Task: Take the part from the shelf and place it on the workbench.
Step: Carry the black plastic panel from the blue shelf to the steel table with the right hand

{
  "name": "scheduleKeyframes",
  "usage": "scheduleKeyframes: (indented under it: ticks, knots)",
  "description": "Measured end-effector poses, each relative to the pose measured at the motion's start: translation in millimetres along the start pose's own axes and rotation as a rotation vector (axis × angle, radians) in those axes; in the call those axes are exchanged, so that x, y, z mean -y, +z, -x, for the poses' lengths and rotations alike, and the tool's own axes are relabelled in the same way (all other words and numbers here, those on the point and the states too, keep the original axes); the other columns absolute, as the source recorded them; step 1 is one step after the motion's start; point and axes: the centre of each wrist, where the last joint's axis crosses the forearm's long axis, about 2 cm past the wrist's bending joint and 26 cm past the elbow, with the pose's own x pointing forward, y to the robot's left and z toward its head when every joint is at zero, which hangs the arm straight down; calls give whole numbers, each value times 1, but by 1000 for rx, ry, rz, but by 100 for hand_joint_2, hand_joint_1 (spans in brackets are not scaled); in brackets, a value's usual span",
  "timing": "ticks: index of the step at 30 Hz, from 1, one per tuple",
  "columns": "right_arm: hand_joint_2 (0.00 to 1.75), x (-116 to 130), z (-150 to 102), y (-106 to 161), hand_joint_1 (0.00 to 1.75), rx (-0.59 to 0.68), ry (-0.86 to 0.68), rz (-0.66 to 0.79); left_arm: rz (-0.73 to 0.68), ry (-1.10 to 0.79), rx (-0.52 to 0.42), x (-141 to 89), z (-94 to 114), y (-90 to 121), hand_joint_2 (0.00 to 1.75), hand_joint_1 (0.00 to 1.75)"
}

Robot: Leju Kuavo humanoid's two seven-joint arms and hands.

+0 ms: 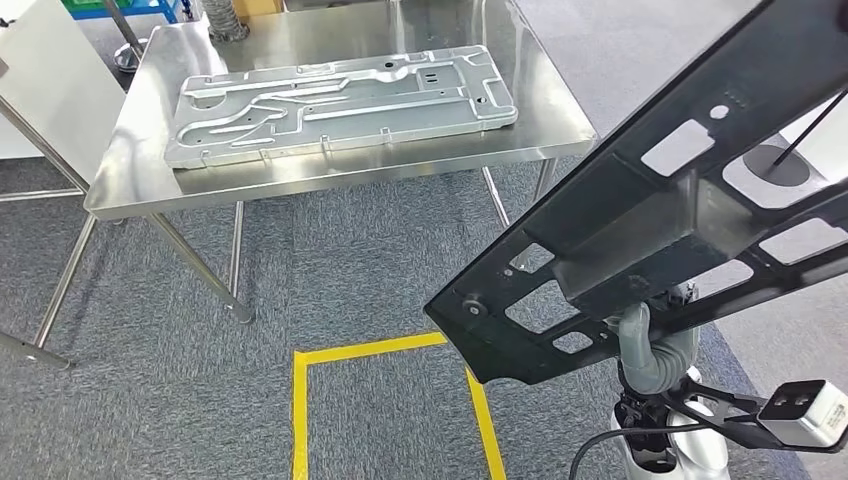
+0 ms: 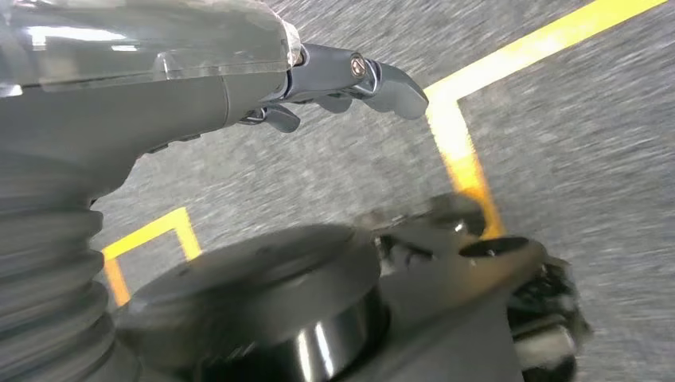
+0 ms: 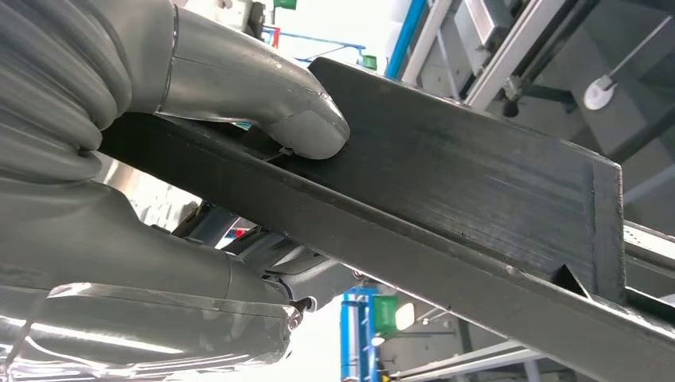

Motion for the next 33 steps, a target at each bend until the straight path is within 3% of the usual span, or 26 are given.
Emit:
scheduleKeyframes:
  ticks: [18,33]
  knots:
    - [175,-8,-14,23,175,-15,9,30,4,-8,-7,1,6,1,175,0]
    - [175,-9,-25,27,175,-18,44,39,9,-25,11,-2,-1,0,175,0]
